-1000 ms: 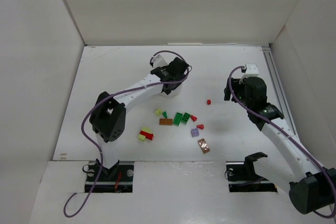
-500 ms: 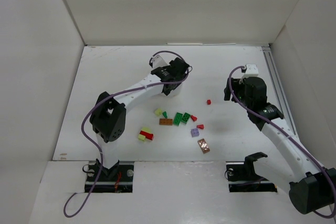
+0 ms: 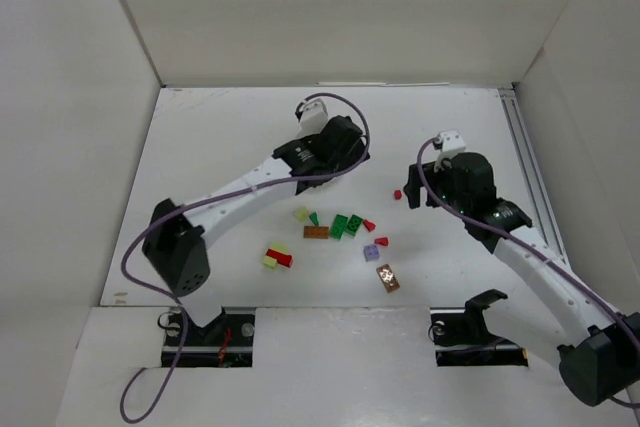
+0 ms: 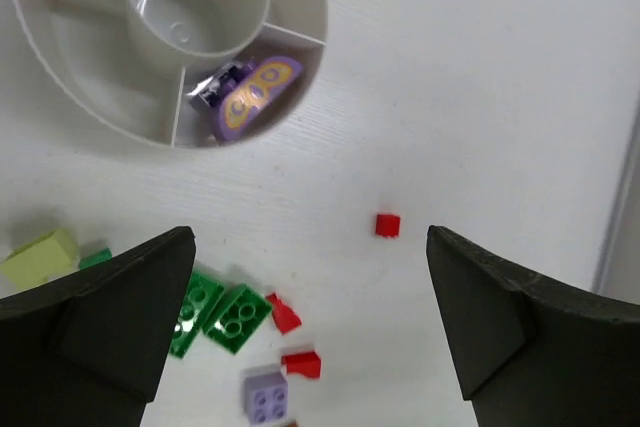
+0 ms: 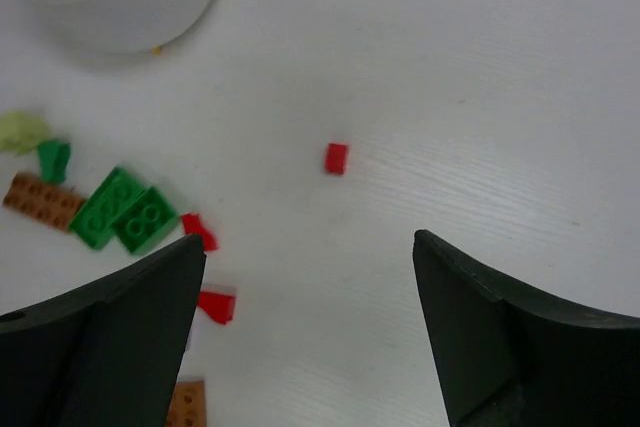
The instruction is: Sort the legos into containers by color
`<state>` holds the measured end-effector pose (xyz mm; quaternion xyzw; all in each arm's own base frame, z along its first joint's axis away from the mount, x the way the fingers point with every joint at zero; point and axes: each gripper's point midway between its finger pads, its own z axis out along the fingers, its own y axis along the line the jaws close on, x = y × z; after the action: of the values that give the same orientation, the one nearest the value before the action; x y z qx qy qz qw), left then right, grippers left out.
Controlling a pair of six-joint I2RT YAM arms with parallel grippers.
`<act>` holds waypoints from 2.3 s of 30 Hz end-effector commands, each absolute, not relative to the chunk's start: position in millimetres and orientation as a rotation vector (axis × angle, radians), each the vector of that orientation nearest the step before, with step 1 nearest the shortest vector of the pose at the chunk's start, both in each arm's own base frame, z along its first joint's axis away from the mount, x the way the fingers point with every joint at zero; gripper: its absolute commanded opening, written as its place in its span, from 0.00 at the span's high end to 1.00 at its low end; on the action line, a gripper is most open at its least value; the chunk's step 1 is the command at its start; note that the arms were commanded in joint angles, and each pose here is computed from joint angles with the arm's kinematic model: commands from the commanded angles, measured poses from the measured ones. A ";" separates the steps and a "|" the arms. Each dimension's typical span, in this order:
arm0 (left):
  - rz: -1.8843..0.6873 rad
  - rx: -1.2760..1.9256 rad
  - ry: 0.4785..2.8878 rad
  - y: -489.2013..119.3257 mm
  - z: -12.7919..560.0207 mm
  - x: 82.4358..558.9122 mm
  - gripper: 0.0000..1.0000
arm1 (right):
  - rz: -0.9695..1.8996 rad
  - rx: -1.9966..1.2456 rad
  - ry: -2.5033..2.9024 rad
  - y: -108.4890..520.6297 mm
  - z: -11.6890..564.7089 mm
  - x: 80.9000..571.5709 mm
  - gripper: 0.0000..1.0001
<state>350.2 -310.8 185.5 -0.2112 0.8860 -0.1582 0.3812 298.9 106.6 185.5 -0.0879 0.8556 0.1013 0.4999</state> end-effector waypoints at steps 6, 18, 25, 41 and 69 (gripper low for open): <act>-0.516 -0.278 2.148 -251.9 240.0 277.7 0.00 | 0.430 -0.591 2.206 203.6 143.5 231.4 0.11; -0.601 -0.432 2.090 -176.0 226.1 216.8 0.00 | 0.423 -0.548 2.466 230.1 64.3 188.3 0.20; -0.588 -0.465 2.085 -167.4 220.9 213.4 0.00 | 0.316 -0.576 2.549 233.0 31.2 189.5 0.24; -0.532 -0.536 2.087 -155.0 209.4 212.2 0.00 | 0.323 -0.640 2.417 254.2 83.3 211.6 0.81; -0.452 -0.429 2.176 -145.7 189.0 266.6 0.00 | 0.266 -0.730 1.967 336.1 187.3 428.7 0.69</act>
<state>254.8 -141.5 165.0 -0.1861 0.8814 -0.1582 0.4044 410.7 322.5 155.9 -0.3036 0.8364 0.0919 0.4471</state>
